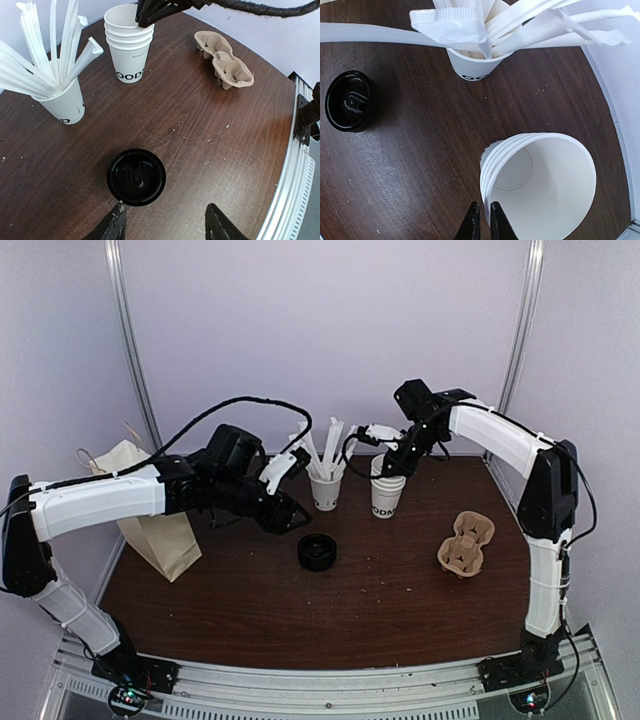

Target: Pack the takeout coffee

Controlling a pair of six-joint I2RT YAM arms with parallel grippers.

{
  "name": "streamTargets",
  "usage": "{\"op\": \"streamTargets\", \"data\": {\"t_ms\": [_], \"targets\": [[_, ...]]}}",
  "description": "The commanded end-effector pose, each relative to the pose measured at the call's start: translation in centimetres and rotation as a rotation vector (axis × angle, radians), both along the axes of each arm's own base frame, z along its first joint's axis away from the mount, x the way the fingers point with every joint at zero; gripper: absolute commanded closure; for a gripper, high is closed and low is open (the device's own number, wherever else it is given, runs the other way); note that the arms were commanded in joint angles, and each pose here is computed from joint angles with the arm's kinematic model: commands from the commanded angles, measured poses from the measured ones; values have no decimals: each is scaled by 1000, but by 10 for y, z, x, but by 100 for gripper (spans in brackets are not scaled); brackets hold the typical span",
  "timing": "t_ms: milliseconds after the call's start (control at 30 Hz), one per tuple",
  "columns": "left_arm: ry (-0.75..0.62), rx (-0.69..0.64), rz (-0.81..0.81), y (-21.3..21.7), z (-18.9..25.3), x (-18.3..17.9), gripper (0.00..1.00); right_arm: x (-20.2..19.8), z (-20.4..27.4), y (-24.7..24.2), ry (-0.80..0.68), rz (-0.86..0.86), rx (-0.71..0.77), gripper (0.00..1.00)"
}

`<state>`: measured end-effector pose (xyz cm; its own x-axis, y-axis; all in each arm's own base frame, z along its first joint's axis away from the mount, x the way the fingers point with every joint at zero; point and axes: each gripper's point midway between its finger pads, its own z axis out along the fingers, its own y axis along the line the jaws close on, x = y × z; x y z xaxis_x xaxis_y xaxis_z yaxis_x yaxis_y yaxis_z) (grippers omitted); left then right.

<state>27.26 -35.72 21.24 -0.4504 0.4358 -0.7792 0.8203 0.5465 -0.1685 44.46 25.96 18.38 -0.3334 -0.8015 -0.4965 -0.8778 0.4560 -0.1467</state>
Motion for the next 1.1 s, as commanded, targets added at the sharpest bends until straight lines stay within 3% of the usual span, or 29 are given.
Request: {"op": "streamTargets", "data": {"t_ms": [0, 133, 500, 800, 833, 900, 1067], "targets": [[-43, -53, -11, -7, 23, 1, 45, 3, -5, -4, 10, -26, -25, 83], [-41, -54, -12, -7, 22, 1, 45, 2, -8, -5, 20, -27, -33, 80], [-40, -53, -15, -7, 22, 0, 45, 1, -8, -7, 22, -34, -39, 98], [-20, -55, 6, -8, 18, 3, 45, -17, 56, -22, -49, -41, -9, 100], [-12, -59, 30, -7, 17, 5, 44, -23, 67, -25, -62, -49, 24, 100], [-29, -68, 142, 1, 19, 15, 22, -32, 63, -28, -68, -50, 23, 100], [-32, -231, 275, 1, 34, 12, 21, -61, 64, -33, -109, -25, 38, 100]]}}
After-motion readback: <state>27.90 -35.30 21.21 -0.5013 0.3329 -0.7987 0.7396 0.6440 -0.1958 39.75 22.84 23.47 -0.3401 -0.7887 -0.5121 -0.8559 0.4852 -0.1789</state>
